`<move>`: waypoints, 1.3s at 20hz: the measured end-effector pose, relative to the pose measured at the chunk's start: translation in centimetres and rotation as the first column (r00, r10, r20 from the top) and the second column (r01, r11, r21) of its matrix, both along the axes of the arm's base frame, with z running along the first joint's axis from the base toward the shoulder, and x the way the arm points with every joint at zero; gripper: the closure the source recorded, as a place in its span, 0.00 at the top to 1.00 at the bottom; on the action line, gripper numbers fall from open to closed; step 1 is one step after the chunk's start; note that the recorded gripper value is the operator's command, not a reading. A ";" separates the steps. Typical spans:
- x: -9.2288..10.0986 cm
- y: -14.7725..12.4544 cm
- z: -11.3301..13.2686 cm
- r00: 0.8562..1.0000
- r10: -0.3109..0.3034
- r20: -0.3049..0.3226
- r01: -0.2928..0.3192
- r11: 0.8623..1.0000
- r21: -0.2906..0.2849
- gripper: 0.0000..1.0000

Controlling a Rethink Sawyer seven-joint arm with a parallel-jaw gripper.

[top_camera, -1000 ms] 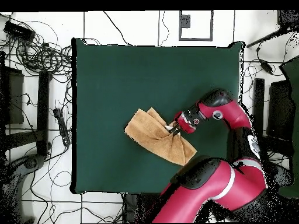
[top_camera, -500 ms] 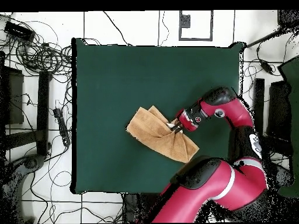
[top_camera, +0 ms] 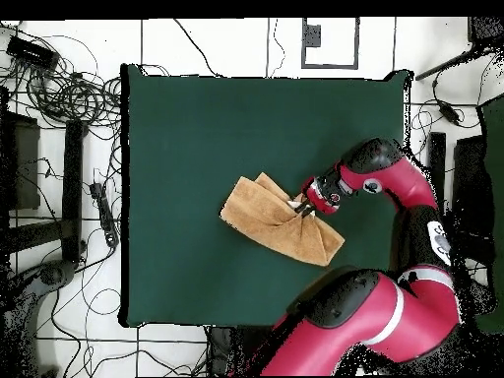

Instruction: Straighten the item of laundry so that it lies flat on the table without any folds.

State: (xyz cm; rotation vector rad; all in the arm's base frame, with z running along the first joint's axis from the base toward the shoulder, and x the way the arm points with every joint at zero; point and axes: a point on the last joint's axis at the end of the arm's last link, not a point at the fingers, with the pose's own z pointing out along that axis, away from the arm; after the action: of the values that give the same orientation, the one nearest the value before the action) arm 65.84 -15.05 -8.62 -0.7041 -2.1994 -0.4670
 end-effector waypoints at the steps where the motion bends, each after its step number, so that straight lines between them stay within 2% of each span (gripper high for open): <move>1: 0.5 -0.2 0.5 0.999 0.011 0.036 -0.010 0.999 -0.031 0.00; 5: 2.6 -1.4 2.0 0.985 0.045 0.167 -0.022 0.990 -0.137 0.00; 9: 4.1 -2.6 2.8 0.965 0.058 0.255 -0.006 0.979 -0.203 0.00; 10: 5.0 -3.3 3.3 0.950 0.063 0.306 0.011 0.972 -0.235 0.00; 13: 5.8 -4.0 3.5 0.932 0.064 0.356 0.033 0.965 -0.260 0.00; 16: 7.0 -5.3 3.9 0.902 0.066 0.427 0.070 0.953 -0.296 0.00; 17: 7.7 -6.0 4.1 0.881 0.071 0.467 0.092 0.944 -0.317 0.00; 21: 8.7 -6.9 4.4 0.848 0.082 0.523 0.122 0.931 -0.345 0.00; 22: 9.1 -7.4 4.5 0.832 0.090 0.548 0.137 0.923 -0.359 0.00; 23: 9.4 -7.6 4.6 0.821 0.095 0.562 0.146 0.918 -0.368 0.00; 26: 9.9 -8.1 4.7 0.800 0.105 0.591 0.166 0.908 -0.385 0.00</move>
State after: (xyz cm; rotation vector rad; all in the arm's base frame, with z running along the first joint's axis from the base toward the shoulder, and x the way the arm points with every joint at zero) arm 75.77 -23.14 -3.97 -0.9105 -2.9569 -0.2437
